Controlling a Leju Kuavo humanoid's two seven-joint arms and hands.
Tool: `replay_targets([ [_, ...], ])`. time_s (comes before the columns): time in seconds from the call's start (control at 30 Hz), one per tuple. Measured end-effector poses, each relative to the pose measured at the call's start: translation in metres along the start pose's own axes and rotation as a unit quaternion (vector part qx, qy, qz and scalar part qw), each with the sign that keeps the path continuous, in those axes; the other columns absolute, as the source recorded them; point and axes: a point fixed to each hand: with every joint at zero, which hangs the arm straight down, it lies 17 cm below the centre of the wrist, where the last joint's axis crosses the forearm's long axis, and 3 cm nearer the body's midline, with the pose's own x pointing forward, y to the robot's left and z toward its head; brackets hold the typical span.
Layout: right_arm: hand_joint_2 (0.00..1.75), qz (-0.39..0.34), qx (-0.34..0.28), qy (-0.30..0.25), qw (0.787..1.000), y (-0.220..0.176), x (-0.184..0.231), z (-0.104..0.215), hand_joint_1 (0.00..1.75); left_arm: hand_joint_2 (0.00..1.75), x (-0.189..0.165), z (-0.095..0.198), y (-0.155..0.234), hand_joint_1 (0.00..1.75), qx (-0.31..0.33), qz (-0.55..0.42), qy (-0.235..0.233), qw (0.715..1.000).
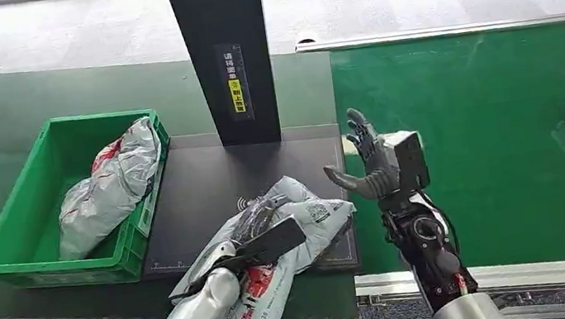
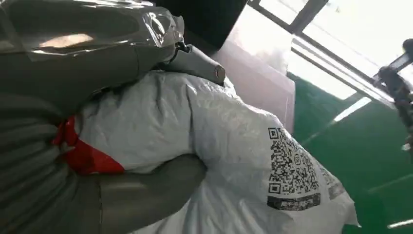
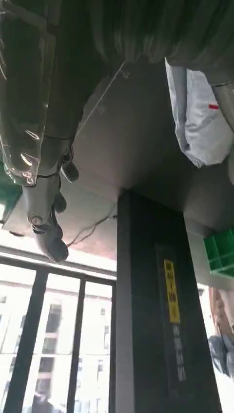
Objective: Moved the parcel from conveyor to table for the left to box.
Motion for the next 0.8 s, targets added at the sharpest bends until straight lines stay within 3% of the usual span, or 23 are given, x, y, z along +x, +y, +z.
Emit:
replay_targets([
  [0.23, 1.75, 0.015, 0.016, 0.048, 0.999, 0.000, -0.028, 0.007, 0.00, 1.75, 0.013, 0.009, 0.017, 1.75, 0.059, 0.036, -0.030, 0.997],
  [0.37, 1.75, 0.036, 0.021, 0.064, 0.997, -0.002, -0.038, 0.010, 0.00, 1.75, 0.035, 0.020, 0.048, 1.75, 0.134, 0.057, -0.090, 0.985],
  [0.57, 1.75, 0.028, 0.021, 0.026, 0.999, -0.003, -0.022, 0.006, 0.00, 1.75, 0.087, 0.056, 0.140, 1.75, 0.316, 0.122, -0.182, 0.923],
  [0.8, 1.75, 0.024, 0.022, 0.006, 0.999, -0.003, -0.016, 0.008, 0.00, 1.75, 0.143, 0.114, 0.222, 1.75, 0.469, 0.063, -0.245, 0.846],
])
